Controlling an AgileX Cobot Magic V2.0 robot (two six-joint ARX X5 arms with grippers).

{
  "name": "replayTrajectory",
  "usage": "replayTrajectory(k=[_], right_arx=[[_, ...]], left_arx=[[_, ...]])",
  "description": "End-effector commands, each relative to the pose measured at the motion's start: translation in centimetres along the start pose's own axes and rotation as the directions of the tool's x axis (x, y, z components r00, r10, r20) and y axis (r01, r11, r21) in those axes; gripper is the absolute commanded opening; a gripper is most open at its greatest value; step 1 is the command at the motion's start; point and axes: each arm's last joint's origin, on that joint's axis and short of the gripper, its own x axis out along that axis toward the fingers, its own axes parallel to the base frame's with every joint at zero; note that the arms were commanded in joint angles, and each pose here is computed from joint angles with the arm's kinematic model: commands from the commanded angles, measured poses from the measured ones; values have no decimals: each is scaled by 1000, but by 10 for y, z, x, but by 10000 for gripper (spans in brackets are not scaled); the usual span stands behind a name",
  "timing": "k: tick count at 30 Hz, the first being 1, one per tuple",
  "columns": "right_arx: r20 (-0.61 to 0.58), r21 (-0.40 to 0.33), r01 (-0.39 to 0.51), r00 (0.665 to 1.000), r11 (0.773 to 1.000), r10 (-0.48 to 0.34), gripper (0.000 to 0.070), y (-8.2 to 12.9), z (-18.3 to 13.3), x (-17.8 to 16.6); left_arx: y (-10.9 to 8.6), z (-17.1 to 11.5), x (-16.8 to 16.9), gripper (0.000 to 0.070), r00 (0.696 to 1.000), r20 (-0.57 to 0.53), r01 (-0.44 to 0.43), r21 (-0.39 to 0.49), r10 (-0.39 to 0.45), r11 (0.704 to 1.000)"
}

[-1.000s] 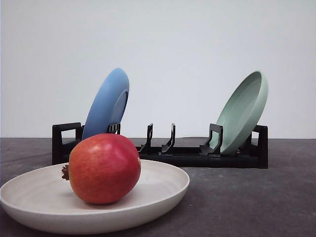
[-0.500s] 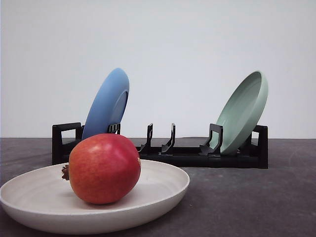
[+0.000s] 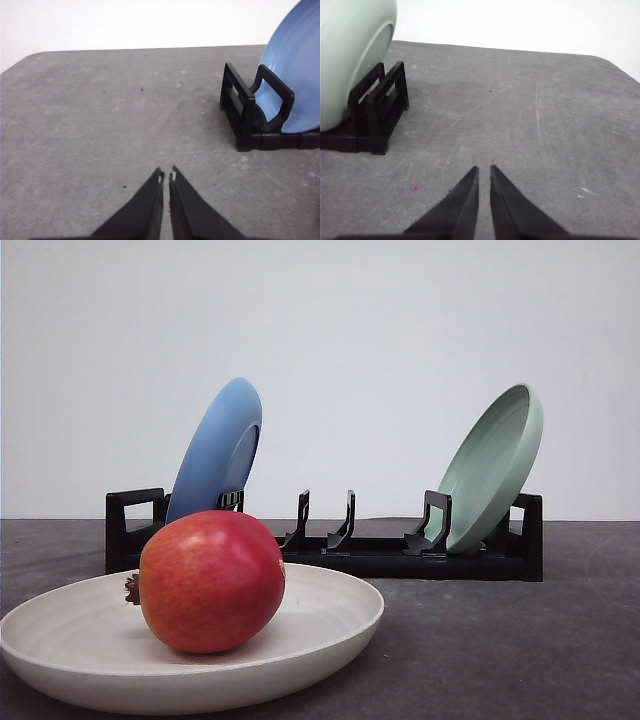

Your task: Place pomegranate in white plate

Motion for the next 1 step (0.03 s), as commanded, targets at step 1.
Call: replayTrajectory(k=[1], right_arx=[[11, 11, 3, 1000, 1000, -3, 37, 0, 0, 0]], left_arx=[[0, -4, 1, 3, 1000, -9, -5, 2, 5, 1000]])
